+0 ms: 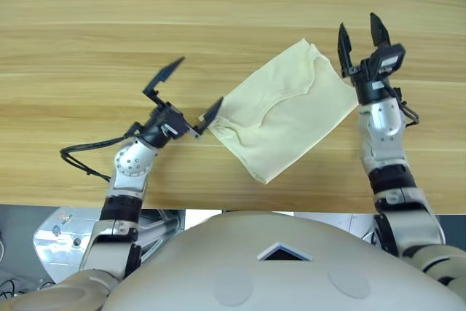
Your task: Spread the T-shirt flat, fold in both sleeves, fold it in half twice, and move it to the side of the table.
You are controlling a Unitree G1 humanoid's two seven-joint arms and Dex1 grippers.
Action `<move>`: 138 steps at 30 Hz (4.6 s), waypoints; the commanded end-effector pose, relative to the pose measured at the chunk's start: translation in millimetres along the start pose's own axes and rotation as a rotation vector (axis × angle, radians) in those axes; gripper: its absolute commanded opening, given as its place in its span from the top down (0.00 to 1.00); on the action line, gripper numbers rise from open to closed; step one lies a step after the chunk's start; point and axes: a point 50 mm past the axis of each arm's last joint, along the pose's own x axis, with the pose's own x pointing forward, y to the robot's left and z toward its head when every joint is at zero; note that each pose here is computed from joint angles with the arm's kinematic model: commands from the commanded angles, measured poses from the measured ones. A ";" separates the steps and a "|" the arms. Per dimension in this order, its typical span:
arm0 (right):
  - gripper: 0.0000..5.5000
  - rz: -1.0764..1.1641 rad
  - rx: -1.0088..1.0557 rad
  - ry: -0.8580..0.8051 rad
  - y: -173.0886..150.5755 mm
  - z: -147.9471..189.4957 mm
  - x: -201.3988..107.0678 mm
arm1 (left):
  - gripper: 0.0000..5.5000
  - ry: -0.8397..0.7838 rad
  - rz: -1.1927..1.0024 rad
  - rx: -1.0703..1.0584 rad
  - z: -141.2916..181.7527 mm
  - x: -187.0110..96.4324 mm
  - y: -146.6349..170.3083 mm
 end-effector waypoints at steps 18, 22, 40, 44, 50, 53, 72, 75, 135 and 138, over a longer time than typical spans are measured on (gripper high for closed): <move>0.49 -0.004 -0.064 0.188 27.3 -23.6 33.1 | 0.02 0.092 -0.382 0.311 -0.4 29.0 -15.9; 0.49 0.011 -0.072 0.188 31.6 -23.6 34.2 | 0.02 0.097 -0.428 0.347 -2.1 34.1 -17.6; 0.49 0.030 -0.058 0.172 40.0 -22.0 36.3 | 0.02 0.310 -0.045 0.269 -29.7 50.5 31.7; 0.49 0.009 -0.052 0.170 34.9 -21.9 35.9 | 0.02 0.394 0.085 0.194 -40.8 44.2 41.9; 0.49 -0.022 -0.064 0.155 26.8 -19.1 37.3 | 0.02 0.492 0.106 0.136 -53.1 19.5 30.4; 0.49 -0.034 -0.104 0.079 13.6 -7.9 38.2 | 0.02 0.493 0.157 0.114 -50.2 9.6 31.2; 0.49 0.688 -0.909 0.133 -22.9 4.1 -56.1 | 0.02 0.310 0.568 -0.073 -43.7 5.6 65.6; 0.49 0.708 -0.947 0.129 -16.3 -1.1 -42.6 | 0.02 0.309 0.589 -0.083 -46.1 8.2 65.2; 0.49 0.200 -0.761 -0.165 41.9 19.2 36.8 | 0.02 0.423 -0.152 0.272 -62.9 8.9 43.0; 0.49 0.217 -0.782 -0.155 44.3 15.1 29.5 | 0.02 0.487 -0.184 0.297 -66.2 -10.5 42.1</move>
